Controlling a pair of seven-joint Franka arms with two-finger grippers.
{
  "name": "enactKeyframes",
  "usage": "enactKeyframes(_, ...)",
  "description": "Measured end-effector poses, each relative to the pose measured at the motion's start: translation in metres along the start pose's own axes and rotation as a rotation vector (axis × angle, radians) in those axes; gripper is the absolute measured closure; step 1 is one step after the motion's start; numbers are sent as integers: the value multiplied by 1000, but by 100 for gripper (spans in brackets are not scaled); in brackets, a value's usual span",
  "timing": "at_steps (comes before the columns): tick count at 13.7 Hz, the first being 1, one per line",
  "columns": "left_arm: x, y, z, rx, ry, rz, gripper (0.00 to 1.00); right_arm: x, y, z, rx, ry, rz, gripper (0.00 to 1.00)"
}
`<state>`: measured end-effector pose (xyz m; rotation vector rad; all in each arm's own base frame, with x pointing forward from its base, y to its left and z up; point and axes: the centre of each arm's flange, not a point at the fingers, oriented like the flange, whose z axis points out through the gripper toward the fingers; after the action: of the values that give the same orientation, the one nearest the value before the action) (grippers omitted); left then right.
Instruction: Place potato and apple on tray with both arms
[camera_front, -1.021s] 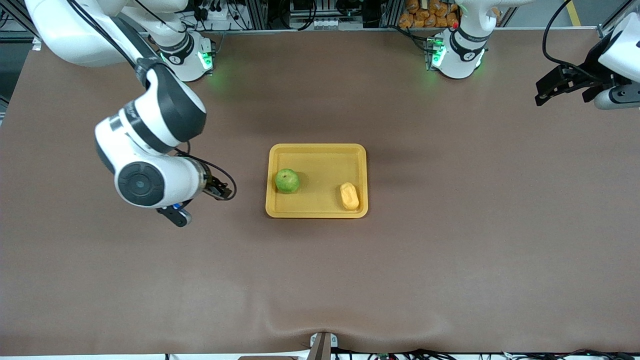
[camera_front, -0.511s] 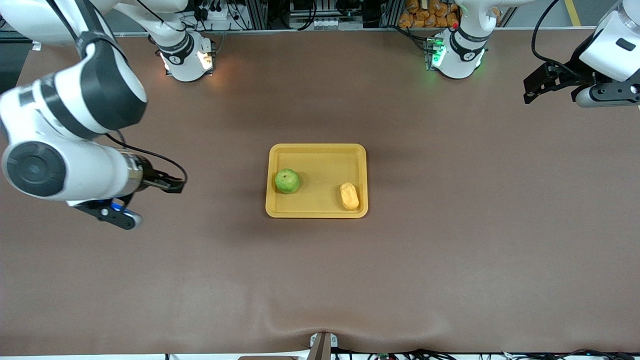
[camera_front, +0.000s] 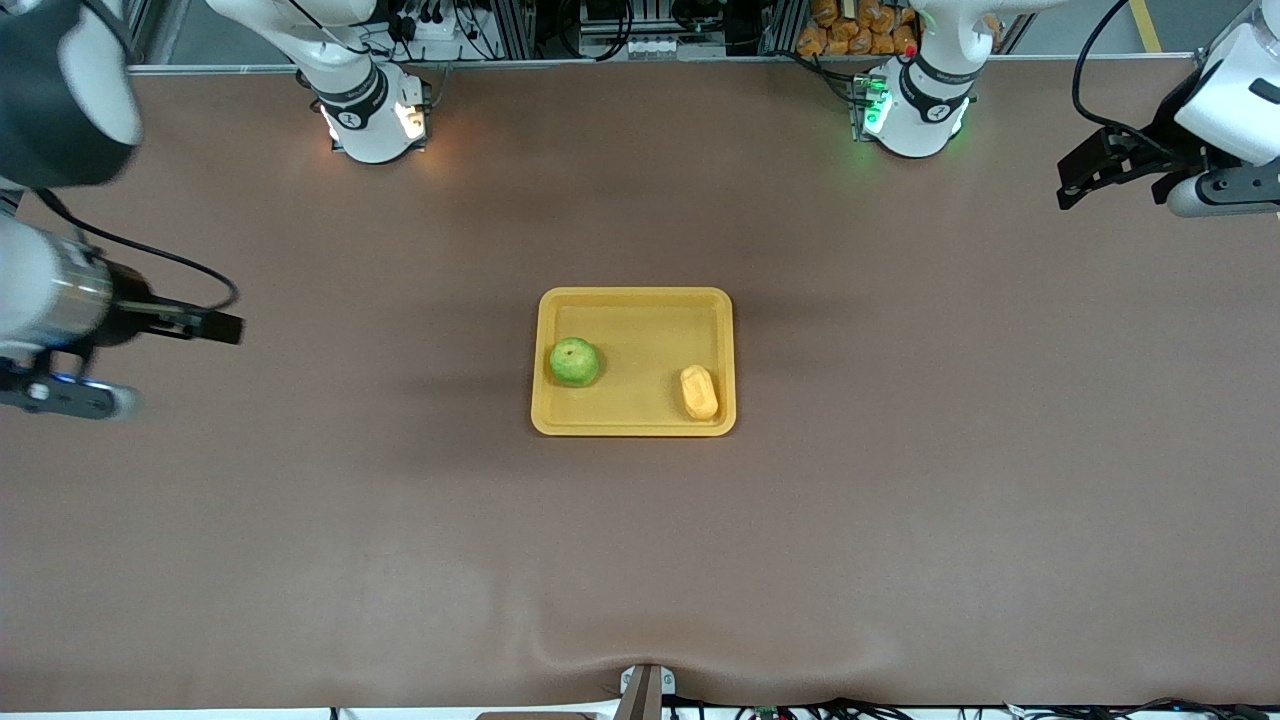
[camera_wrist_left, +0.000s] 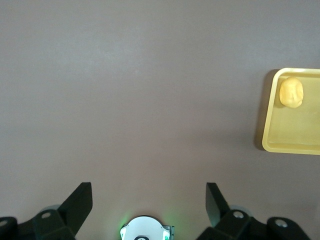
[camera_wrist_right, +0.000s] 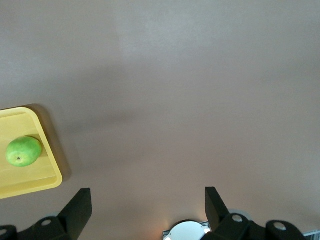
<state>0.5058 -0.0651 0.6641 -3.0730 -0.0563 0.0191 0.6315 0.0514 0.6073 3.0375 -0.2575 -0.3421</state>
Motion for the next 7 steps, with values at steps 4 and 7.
enactKeyframes(4,0,-2,0,0,0,-3,0,-18,33,-25,3,26,-40,0)
enactKeyframes(7,2,-1,4,0,-8,-3,0,-28,50,-36,14,33,-84,0)
